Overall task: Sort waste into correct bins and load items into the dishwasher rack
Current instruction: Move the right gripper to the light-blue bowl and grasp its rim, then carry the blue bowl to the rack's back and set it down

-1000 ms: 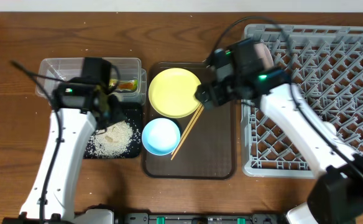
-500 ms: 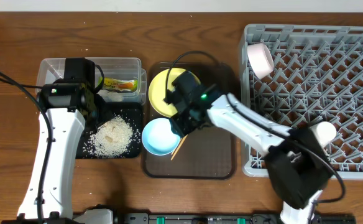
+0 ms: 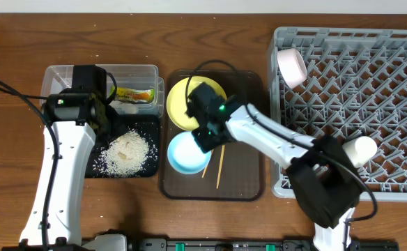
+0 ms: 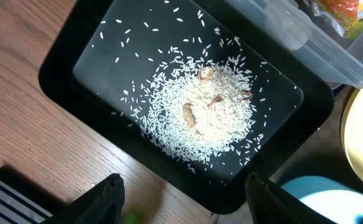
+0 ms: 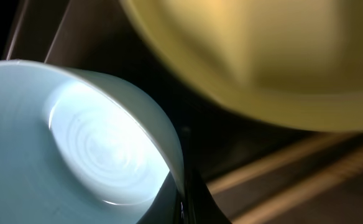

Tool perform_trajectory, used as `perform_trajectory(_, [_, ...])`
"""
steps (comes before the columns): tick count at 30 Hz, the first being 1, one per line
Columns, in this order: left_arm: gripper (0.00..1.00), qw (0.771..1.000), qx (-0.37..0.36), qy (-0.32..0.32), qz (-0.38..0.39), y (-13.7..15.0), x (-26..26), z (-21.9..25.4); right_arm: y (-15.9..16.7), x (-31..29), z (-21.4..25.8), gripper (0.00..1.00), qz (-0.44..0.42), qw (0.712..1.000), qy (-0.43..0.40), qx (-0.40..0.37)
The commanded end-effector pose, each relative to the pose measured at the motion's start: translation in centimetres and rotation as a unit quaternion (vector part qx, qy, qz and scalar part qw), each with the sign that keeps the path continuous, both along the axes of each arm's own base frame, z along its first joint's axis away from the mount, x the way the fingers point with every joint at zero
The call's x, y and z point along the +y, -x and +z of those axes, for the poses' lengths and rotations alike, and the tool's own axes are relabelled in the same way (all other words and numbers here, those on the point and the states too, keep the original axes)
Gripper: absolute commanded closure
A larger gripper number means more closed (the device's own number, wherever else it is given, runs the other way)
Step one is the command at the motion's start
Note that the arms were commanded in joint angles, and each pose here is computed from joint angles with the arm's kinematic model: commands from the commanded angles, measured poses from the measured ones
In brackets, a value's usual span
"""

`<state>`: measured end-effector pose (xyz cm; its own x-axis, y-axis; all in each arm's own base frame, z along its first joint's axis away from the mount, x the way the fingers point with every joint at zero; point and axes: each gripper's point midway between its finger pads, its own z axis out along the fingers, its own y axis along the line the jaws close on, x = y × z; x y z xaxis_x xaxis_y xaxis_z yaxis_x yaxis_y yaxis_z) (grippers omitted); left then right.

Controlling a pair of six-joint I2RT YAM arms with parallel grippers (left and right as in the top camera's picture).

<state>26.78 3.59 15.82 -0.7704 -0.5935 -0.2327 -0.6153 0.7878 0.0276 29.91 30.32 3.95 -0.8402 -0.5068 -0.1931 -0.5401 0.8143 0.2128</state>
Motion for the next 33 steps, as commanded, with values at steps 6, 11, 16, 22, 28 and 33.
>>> perform_trajectory(6, [0.35, 1.000, 0.000, -0.005, 0.007, 0.0, 0.3, 0.1, -11.0, -12.0, 15.4, 0.99, -0.171, 0.949, 0.063, -0.256])
perform_trajectory(11, [0.35, 1.000, 0.000, -0.005, 0.007, 0.0, 0.3, 0.1, -13.7, -23.1, 20.5, 0.99, -0.282, 0.876, 0.178, -0.349])
perform_trajectory(16, [0.35, 1.000, 0.000, -0.005, 0.007, 0.0, 0.3, 0.1, -15.1, -32.1, 23.6, 0.99, -0.371, 0.787, 0.285, -0.402])
perform_trajectory(22, [0.35, 1.000, 0.000, -0.005, 0.007, -0.1, 0.3, 0.1, -16.3, -39.9, 25.1, 0.99, -0.451, 0.692, 0.367, -0.427])
perform_trajectory(28, [0.35, 1.000, 0.000, -0.005, 0.007, 0.0, 0.3, 0.1, -17.3, -44.2, 21.7, 0.99, -0.470, 0.676, 0.406, -0.397])
perform_trajectory(33, [0.35, 1.000, 0.000, 0.002, 0.006, -0.1, 0.1, 0.0, -18.1, -45.0, 18.0, 0.99, -0.460, 0.687, 0.427, -0.367])
